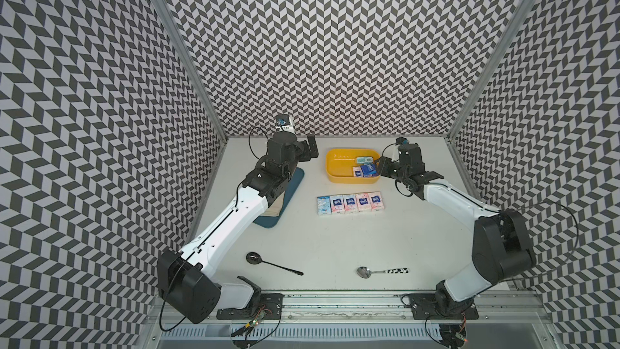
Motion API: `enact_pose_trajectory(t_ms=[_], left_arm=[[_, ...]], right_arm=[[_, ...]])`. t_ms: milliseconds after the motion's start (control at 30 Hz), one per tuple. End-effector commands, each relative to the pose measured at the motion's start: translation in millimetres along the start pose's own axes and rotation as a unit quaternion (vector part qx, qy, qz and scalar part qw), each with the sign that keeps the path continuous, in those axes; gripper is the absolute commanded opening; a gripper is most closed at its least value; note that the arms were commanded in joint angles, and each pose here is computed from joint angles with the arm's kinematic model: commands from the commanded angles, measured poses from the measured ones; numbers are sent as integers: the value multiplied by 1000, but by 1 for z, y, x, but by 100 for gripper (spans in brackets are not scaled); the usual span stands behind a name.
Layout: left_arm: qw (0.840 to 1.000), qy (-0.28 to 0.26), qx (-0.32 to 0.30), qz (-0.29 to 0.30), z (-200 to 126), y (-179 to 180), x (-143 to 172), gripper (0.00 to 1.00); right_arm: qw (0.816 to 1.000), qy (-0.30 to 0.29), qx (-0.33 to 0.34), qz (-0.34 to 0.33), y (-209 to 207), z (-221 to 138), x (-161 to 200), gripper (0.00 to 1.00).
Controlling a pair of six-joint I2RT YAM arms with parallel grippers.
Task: Take the pocket tissues out of the storage box
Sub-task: Move the pocket tissues to the center of the board, then pick up the pocket tissues from the storage box.
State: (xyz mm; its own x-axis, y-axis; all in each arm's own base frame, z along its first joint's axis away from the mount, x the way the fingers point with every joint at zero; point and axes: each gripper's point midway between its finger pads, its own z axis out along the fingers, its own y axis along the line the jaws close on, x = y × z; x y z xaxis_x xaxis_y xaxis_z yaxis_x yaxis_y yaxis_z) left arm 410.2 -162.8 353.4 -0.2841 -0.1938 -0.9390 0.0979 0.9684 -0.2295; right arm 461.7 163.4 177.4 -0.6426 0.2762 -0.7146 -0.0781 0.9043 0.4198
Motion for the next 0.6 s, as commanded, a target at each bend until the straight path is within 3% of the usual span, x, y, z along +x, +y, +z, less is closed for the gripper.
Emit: enact_pose_trajectory(t_ms=[0, 200, 300, 467, 567], left_arm=[[1000, 2, 1, 4, 1, -2, 0, 99], [1000, 12, -3, 11, 7, 0, 9, 99], [1000, 18, -4, 12, 12, 0, 15, 99], [999, 29, 20, -6, 17, -6, 18, 99], [999, 32, 33, -21, 17, -5, 18, 99]], right_arm=[[997, 17, 51, -52, -4, 25, -1, 52], [986, 20, 95, -136, 3, 62, -22, 54], [972, -1, 95, -214, 24, 70, -25, 56], [910, -41, 147, -384, 49, 82, -18, 56], [895, -35, 156, -416, 49, 95, -15, 56]])
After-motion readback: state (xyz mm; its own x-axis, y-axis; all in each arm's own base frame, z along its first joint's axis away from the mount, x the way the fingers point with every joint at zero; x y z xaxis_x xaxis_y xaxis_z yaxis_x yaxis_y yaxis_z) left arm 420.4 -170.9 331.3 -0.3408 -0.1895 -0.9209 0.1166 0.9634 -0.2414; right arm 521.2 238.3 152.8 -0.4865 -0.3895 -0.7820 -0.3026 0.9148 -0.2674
